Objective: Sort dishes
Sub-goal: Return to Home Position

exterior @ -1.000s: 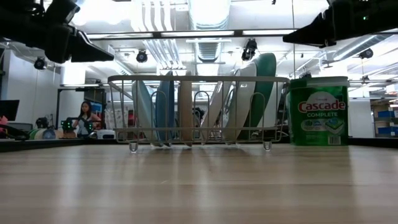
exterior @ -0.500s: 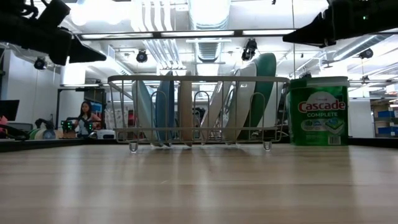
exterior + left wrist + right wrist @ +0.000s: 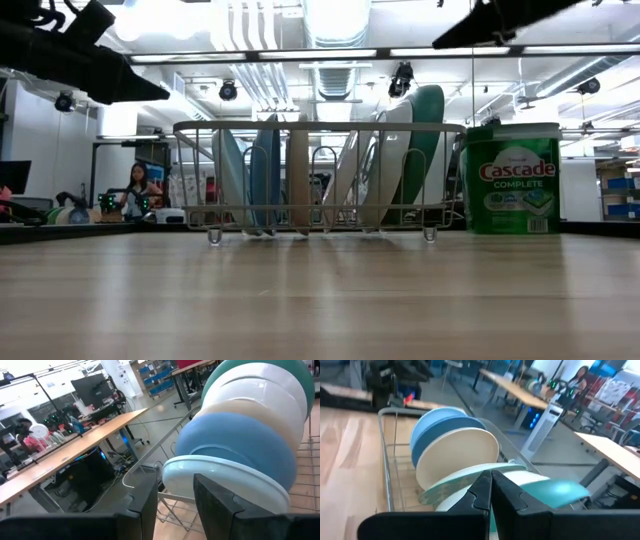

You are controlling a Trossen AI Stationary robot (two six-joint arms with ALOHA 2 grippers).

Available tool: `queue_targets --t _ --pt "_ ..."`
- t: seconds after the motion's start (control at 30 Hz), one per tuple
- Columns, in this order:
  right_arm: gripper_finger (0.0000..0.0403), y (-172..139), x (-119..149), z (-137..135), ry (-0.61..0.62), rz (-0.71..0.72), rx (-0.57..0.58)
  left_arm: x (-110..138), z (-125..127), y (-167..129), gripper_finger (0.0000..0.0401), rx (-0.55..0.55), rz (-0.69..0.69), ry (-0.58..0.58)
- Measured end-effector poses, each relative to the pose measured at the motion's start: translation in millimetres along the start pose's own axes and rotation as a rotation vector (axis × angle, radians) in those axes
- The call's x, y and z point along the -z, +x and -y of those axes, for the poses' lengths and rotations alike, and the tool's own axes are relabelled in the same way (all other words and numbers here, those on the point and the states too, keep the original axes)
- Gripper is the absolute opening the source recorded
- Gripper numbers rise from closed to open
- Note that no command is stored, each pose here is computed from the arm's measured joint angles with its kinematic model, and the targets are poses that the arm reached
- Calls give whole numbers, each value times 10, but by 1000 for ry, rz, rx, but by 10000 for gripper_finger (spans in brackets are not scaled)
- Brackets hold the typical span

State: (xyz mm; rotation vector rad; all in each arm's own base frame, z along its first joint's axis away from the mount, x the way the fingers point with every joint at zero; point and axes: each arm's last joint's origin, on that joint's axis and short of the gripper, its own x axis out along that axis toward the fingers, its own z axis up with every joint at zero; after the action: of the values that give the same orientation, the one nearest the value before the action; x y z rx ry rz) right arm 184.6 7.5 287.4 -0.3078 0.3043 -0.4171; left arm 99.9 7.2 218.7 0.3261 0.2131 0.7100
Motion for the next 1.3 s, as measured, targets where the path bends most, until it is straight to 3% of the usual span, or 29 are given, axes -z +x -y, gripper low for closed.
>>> queue_targets --t 0.33,0.57,0.93,1.3 --pt "0 267 -377 -76 -79 -79 -14 1 0 0 116 -1 0 9" --pt "0 454 -524 -72 11 -123 7 1 0 0 116 -1 0 25" --pt "0 936 -629 -162 23 -427 -13 2 2 1 116 0 -1 28" --pt "0 1173 -612 -36 54 -516 49 4 6 4 116 0 -3 31"
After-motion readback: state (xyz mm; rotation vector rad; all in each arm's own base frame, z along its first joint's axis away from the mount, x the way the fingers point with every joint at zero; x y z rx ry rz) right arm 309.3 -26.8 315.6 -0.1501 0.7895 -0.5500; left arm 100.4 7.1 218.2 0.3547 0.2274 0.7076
